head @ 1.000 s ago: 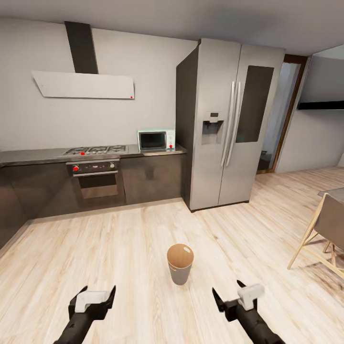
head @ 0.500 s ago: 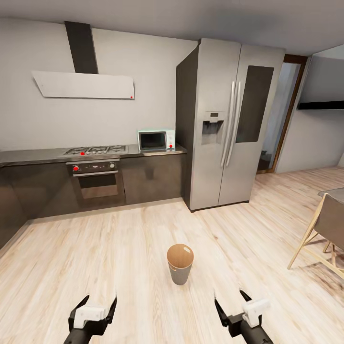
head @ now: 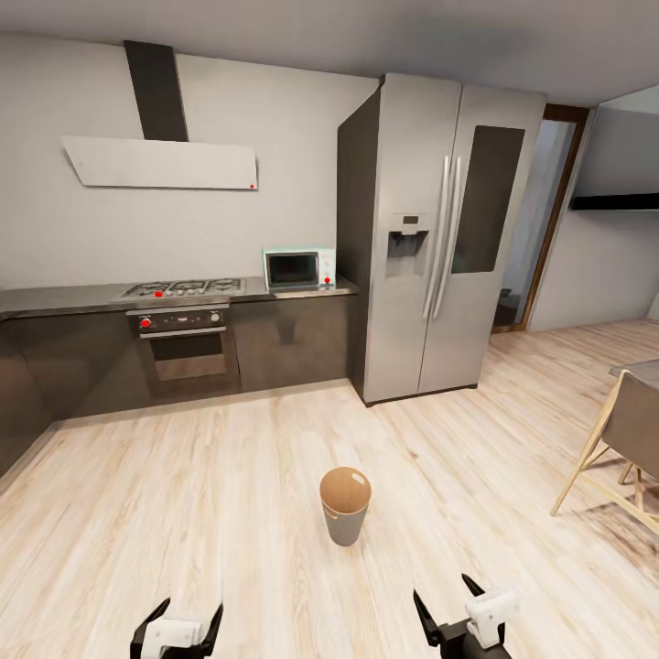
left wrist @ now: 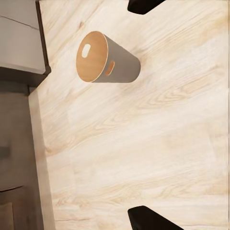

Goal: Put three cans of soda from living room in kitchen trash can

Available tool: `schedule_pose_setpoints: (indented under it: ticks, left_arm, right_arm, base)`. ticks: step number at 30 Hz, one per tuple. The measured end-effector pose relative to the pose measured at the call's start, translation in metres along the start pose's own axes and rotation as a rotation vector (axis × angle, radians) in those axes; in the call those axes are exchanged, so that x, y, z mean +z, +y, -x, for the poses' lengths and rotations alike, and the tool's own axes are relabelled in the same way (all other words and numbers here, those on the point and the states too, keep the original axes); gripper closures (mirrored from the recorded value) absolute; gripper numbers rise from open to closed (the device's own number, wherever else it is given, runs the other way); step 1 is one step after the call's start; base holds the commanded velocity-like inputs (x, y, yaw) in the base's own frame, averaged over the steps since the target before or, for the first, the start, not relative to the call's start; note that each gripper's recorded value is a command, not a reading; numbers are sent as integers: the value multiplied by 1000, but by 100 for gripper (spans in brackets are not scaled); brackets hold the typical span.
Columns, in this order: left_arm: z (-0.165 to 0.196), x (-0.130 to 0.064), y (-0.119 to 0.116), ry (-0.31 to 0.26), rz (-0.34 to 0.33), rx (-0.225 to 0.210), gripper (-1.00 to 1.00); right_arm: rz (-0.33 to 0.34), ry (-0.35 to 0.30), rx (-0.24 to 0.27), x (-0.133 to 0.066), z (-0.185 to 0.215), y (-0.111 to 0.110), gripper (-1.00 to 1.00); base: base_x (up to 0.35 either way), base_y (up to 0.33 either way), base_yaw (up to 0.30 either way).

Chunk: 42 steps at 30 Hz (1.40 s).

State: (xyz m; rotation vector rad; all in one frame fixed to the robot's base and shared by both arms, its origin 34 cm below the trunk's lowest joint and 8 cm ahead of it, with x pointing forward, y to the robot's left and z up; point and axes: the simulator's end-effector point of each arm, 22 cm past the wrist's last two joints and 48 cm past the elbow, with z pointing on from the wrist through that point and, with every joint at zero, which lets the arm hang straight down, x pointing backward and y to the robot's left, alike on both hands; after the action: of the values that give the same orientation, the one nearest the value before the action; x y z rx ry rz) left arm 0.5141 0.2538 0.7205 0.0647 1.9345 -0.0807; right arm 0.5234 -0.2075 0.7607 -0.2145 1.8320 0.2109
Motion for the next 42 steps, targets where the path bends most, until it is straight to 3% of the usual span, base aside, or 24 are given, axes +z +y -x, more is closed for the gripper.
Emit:
schedule_pose_setpoints:
  ticks: [24,30,42]
  left_arm:
    - [-8,-1,-1,17,-3,0,-100]
    - [-12,-1,-1,25,-6,-1,-100]
    - [-29,-3,0,62,-1,-6,-100]
  right_arm:
    - [-5,6,9,0,-3,0,-100]
    - [-4,46,20,-2,-23,2,-100]
    - [-3,58,24,-3,-29,3,-100]
  base:
    - [3,1,0]
    - [158,108,0]
    - [175,152,0]
